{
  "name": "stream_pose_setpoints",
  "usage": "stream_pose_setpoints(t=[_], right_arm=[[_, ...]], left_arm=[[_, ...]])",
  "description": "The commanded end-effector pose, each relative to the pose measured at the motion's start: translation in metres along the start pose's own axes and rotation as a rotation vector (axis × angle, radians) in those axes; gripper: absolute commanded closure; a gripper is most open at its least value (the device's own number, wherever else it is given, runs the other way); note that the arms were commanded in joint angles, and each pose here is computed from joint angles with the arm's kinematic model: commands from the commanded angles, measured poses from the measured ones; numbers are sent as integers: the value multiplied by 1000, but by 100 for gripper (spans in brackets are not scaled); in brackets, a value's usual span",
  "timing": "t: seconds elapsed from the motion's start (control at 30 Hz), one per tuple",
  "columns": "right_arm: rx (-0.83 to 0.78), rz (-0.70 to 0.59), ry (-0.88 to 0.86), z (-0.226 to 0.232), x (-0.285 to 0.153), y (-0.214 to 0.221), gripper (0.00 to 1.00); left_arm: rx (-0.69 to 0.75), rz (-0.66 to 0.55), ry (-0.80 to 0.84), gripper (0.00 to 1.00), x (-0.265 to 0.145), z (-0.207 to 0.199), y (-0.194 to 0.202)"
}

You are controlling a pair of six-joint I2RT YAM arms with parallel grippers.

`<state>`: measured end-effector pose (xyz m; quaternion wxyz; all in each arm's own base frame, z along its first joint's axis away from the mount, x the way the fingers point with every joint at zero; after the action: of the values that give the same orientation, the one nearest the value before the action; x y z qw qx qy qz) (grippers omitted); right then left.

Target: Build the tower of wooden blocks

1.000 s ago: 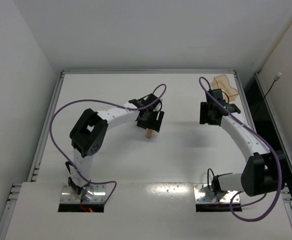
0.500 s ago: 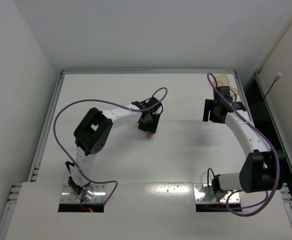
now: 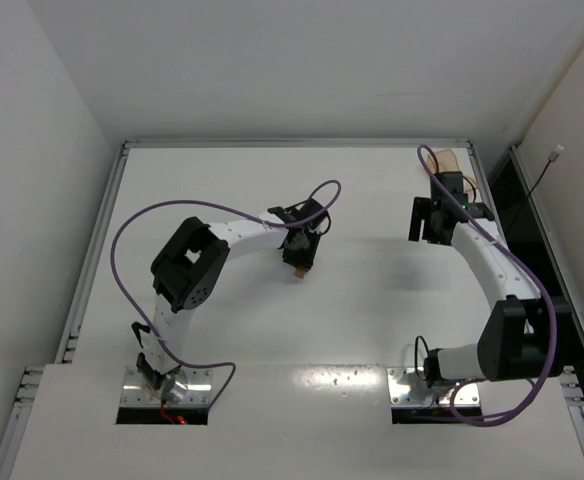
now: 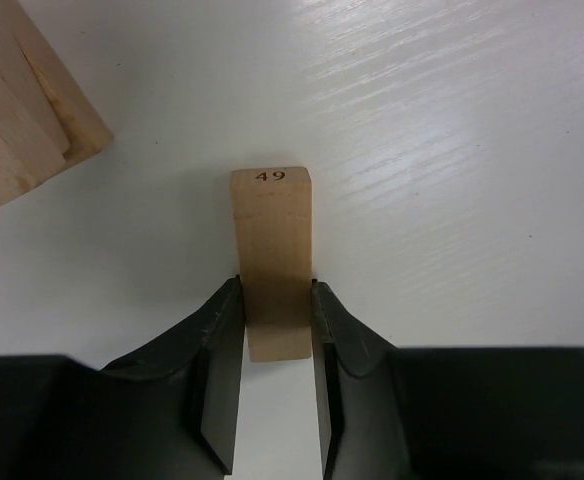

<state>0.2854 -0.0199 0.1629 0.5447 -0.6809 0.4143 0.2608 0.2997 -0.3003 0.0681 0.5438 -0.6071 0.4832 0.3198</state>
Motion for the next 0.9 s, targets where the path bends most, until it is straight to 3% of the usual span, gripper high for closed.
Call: stream_pose_setpoints(t=[0.0,0.07,0.3,0.43,0.87], right_arm=[[-15,-41,-44,2,1,-9,27],[-18,-34,-83,7,2,-5,30],[-33,-37,-257,25,2,-4,27],[-24,-39,-297,31,6,-12,27],[-33,-49,-376,42,5,-28,27]], left_arm=[[-2,-42,24,100,-13,-9,-8],[15,-83,47,100,-30,-17,-16],[54,-363,75,100,-111,-32,-67],[72,-434,68,100,-136,-31,-78],[-50,-395,-36,100,-98,34,-129]])
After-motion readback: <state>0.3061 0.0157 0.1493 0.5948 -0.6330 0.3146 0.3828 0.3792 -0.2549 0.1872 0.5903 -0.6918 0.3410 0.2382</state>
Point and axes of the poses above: each gripper's point midway between its finger pads, its own x axis out along the fingers, its own z axis along the line the jaws close on, y = z × x, the point moved 6 cm from there along -x, back along the fingers, and after that the axes turned 12 degrees about -x, right-handed, at the moved point
